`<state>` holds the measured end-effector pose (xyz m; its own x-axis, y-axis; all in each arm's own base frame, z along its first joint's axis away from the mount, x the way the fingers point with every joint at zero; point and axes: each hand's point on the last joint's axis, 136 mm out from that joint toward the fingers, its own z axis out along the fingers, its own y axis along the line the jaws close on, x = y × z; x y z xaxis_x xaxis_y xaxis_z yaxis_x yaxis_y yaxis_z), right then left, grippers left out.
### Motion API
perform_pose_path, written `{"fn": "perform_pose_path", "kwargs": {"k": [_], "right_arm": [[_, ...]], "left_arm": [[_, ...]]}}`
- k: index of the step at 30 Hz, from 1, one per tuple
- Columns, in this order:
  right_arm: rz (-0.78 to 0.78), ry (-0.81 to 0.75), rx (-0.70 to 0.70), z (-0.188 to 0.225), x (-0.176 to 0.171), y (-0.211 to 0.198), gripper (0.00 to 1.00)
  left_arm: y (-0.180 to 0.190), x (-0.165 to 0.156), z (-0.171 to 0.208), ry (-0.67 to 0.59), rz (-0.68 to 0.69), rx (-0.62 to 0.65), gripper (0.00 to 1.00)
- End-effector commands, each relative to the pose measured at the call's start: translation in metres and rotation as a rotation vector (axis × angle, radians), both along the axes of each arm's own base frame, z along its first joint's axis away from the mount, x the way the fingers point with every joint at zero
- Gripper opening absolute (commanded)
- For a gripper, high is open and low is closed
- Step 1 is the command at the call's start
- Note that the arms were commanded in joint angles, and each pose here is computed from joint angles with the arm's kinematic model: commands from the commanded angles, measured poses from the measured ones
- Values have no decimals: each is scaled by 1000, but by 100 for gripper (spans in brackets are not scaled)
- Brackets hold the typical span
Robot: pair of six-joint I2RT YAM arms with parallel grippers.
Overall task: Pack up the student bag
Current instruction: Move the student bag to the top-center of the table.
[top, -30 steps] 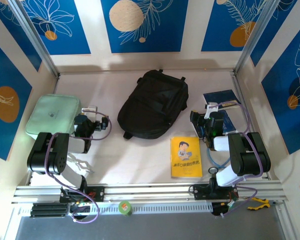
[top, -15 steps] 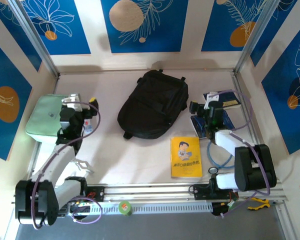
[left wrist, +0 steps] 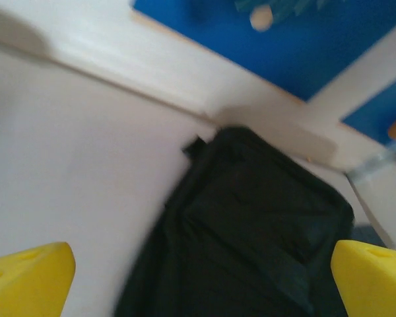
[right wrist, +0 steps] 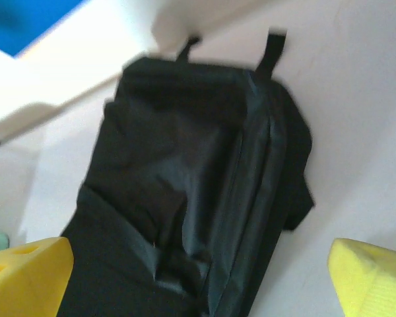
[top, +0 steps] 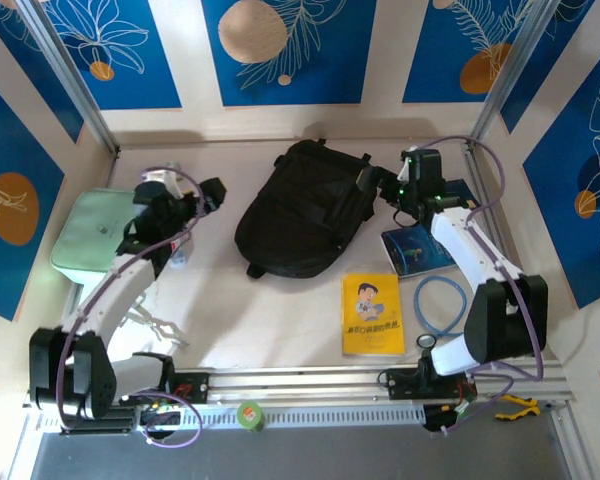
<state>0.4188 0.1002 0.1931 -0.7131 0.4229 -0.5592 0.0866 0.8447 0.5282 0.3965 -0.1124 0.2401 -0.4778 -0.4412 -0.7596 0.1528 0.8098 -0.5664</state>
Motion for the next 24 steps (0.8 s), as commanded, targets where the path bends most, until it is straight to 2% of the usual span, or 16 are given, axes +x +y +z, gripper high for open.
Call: {"fn": "perform_pose_path", "kwargs": {"k": [1,5,7,9,12,14,18,22,24], "right_arm": [[17,166,102,-22,-10,17,97],[-2,287,125,-55,-11,22,88],[19,327,154,-68,-10,30,80],[75,349,188,-77,-9,42,64],[87,391,177,-92,-8,48,52],[74,418,163,-102,-10,48,48],[88,454,170,-118,-16,55,38],[137,487,171,-132,-26,71,24],[164,492,167,-135,-31,81,20]], "left_arm": [[-52,-3,5,42,-129,-62,98],[-108,-9,-28,160,-193,-86,92],[-126,-15,-58,275,-147,-88,90],[-148,-24,-80,355,-173,-65,88],[-164,-39,-110,460,-163,-22,88],[-165,-48,-129,522,-140,-24,88],[-152,-58,-160,568,-97,-17,88],[-118,-64,-192,622,-11,19,88],[-98,-68,-201,646,27,29,87]]}}
